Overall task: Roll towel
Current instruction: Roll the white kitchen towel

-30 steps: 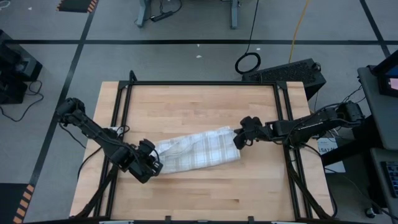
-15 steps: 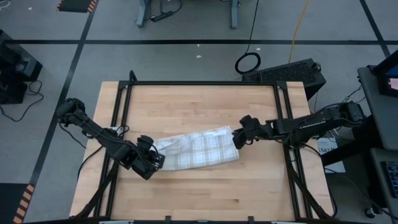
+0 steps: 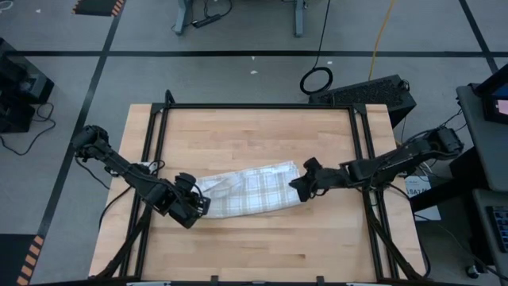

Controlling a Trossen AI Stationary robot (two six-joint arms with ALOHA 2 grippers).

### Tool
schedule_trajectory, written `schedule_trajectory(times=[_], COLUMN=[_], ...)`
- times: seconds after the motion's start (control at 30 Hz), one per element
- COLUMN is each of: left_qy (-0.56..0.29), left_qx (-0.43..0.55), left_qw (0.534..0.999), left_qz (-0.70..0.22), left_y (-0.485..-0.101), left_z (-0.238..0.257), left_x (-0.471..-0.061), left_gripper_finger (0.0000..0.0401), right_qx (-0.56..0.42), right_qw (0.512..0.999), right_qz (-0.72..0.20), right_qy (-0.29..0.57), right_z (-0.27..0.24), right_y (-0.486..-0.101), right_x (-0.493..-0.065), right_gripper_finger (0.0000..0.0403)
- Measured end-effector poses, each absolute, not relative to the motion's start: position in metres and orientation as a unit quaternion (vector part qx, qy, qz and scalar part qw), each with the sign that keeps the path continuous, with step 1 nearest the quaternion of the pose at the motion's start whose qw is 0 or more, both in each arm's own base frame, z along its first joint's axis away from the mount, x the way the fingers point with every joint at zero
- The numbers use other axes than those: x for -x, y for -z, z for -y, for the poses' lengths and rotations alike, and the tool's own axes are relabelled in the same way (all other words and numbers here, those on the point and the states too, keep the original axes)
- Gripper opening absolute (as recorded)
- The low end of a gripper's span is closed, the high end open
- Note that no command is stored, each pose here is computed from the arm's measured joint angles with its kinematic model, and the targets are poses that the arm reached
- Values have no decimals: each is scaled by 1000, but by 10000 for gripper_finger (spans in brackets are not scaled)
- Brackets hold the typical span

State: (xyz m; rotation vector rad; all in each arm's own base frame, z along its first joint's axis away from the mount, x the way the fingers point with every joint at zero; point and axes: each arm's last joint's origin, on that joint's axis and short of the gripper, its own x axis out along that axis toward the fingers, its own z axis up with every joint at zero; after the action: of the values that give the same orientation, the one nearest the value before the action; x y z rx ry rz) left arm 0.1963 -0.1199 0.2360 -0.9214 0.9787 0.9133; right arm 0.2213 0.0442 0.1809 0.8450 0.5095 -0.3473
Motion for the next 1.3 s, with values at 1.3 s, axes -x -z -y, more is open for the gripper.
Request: schedule_trajectory(times=[1.3], left_qy=[-350], left_qx=[470], left_qw=[691], left_qz=[-423], left_y=[-239], left_z=[131], left_x=[-208], left_gripper_finger=[22], right_qx=[-295], right_qw=[761], right_qz=[-568], right_qy=[104], right_z=[-58], right_y=[-121], right_x=[-299], right_gripper_finger=[0])
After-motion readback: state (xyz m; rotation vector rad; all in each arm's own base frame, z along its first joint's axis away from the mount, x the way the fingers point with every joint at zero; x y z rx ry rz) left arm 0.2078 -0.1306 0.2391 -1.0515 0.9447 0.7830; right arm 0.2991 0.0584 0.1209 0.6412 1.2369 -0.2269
